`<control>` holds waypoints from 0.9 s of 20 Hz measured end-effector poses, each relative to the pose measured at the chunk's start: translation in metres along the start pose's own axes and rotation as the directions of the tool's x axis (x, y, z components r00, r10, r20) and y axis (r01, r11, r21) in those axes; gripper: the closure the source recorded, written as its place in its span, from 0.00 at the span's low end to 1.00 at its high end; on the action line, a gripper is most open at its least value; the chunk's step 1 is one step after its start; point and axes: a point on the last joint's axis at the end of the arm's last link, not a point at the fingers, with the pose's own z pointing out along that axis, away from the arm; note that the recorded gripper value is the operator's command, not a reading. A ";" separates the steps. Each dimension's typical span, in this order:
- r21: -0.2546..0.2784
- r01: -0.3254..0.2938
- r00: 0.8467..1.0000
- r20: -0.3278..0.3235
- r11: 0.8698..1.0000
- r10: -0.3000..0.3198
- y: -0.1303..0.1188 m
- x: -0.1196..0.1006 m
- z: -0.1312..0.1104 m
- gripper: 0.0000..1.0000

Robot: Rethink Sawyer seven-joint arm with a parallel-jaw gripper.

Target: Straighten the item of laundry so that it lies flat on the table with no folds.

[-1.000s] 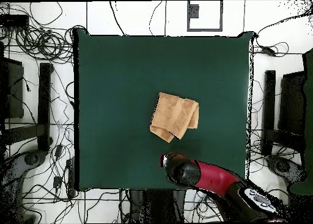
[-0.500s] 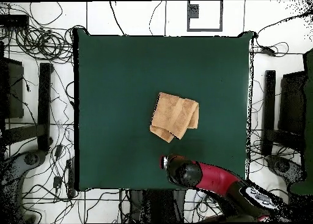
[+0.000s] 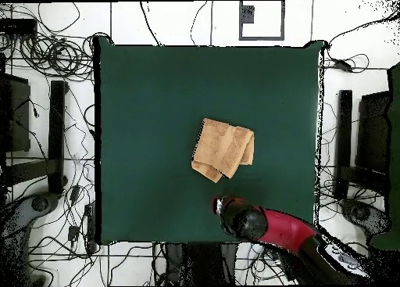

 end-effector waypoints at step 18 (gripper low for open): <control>0.019 0.003 0.997 0.073 1.000 -0.004 -0.017 -0.044 -0.020 0.00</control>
